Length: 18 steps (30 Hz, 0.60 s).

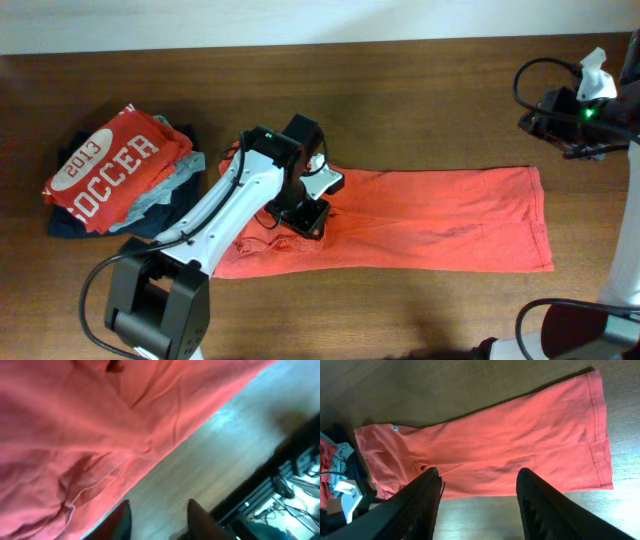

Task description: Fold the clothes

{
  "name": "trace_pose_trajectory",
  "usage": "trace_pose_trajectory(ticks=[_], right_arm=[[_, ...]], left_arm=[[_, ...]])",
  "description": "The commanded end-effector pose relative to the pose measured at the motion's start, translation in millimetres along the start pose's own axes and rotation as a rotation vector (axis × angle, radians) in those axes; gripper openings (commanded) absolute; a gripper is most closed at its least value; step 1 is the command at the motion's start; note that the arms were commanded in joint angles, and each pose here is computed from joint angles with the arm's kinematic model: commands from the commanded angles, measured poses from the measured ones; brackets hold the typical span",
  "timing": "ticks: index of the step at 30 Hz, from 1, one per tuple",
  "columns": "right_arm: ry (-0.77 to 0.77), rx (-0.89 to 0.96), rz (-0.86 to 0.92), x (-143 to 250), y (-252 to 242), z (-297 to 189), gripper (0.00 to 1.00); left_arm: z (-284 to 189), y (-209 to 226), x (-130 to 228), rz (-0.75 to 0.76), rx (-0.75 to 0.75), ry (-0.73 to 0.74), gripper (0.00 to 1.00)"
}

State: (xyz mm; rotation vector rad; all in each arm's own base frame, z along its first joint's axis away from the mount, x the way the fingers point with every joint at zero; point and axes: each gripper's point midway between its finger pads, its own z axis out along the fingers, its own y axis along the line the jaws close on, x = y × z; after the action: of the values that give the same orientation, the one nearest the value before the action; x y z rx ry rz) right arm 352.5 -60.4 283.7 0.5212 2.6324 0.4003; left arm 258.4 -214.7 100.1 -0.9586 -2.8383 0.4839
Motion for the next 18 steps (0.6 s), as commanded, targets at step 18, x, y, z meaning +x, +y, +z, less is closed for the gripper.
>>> trace_pose_trajectory(ticks=[18], right_arm=[[0.08,0.018,0.025,0.7,-9.8,28.2,0.52]], left_arm=[[-20.4,168.1,-29.2,-0.374,-0.34,-0.226,0.41]])
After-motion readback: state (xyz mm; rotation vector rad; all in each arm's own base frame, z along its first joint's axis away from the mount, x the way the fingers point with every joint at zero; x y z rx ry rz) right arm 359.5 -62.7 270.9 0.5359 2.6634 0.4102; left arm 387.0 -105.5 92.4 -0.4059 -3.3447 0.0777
